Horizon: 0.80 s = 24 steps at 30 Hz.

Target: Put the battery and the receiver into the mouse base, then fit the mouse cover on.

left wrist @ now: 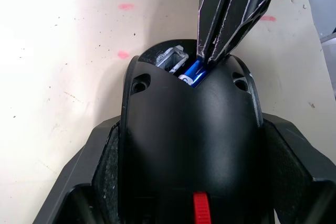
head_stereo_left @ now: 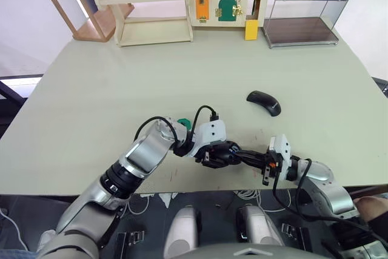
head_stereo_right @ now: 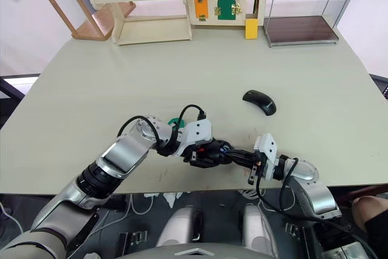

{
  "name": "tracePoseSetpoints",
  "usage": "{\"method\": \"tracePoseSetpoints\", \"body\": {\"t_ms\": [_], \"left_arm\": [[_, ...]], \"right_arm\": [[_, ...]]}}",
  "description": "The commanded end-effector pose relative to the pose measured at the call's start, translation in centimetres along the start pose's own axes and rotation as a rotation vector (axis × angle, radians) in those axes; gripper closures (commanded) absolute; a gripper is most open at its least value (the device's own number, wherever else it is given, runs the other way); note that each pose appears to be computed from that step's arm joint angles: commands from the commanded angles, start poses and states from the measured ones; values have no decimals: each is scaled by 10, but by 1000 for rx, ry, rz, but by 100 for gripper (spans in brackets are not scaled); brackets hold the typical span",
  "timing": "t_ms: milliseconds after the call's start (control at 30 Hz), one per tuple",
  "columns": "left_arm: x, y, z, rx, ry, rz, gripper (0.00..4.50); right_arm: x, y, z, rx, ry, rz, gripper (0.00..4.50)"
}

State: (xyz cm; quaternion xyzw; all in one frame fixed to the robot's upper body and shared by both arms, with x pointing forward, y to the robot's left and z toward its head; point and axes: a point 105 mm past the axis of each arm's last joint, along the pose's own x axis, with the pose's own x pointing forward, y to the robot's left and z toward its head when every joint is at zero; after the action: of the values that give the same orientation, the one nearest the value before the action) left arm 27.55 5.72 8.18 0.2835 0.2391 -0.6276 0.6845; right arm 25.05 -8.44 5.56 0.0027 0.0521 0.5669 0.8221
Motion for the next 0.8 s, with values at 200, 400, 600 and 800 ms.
{"method": "tracePoseSetpoints", "body": {"t_ms": [200,400,600,800], "left_arm": [[9,-12,-9,-40,25,-68,158],[10,-11,-8,-34,21,-67,158],[10,-10,-7,-31,17,-64,158],[10,-10,-7,-32,15,-60,158]], "right_arm": [[-6,2,-30,5,157,-18,442],[-15,-9,-16,-95,142,-19,442],[-22,-6,16,-99,-18,26,442],[-38,-6,29,-139,-57,73,442]]}}
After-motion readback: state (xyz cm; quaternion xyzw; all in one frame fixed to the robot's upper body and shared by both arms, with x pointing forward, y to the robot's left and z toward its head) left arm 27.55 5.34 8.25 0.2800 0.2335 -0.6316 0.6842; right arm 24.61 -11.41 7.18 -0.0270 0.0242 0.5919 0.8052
